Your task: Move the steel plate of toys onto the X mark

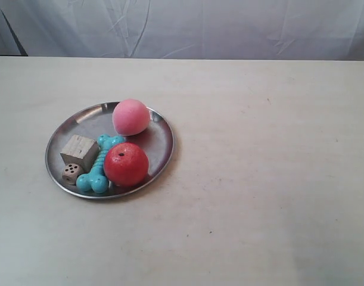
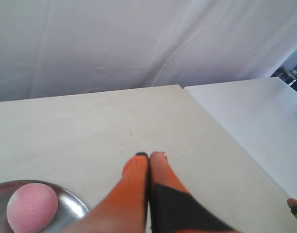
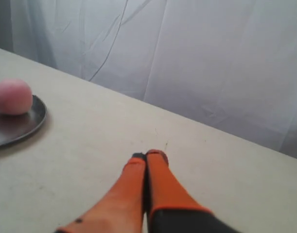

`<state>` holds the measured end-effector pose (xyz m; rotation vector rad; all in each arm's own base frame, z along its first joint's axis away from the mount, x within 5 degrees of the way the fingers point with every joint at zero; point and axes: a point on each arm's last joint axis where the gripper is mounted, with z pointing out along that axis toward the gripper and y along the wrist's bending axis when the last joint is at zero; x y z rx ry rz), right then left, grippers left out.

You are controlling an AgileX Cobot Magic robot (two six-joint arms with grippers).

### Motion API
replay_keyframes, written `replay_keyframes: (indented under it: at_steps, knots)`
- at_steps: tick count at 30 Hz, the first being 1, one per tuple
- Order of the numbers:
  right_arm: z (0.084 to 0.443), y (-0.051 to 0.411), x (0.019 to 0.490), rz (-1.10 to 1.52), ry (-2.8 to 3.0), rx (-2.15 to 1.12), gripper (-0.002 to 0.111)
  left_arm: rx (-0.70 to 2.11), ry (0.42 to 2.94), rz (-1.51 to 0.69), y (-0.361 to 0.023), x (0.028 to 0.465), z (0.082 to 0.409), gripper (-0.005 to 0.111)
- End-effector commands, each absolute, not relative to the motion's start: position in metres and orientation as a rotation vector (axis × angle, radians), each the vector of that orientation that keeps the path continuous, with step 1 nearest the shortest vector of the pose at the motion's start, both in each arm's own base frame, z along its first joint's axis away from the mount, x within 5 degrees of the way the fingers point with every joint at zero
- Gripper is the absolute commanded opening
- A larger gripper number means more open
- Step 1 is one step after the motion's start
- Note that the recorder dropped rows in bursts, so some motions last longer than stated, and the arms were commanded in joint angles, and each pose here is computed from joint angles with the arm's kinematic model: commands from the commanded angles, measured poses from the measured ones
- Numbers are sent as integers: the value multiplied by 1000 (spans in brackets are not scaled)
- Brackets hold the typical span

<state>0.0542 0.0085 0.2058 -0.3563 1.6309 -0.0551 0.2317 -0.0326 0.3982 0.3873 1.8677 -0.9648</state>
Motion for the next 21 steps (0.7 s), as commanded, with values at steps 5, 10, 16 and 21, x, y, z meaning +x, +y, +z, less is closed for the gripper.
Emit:
replay_keyframes:
  at_steps: [5, 10, 16, 21]
  knots:
    - [192, 8, 55, -63, 1680, -364, 0, 386, 1862, -961, -34, 230, 400, 0]
    - [193, 5, 55, -101, 1681, -316, 0, 375, 1860, -950, -33, 231, 400, 0]
    - [188, -3, 55, -202, 1753, -180, 0, 321, 1842, -913, -30, 235, 402, 0]
    - [188, -3, 55, -201, 1758, -179, 0, -35, 1621, -954, -16, 250, 422, 0]
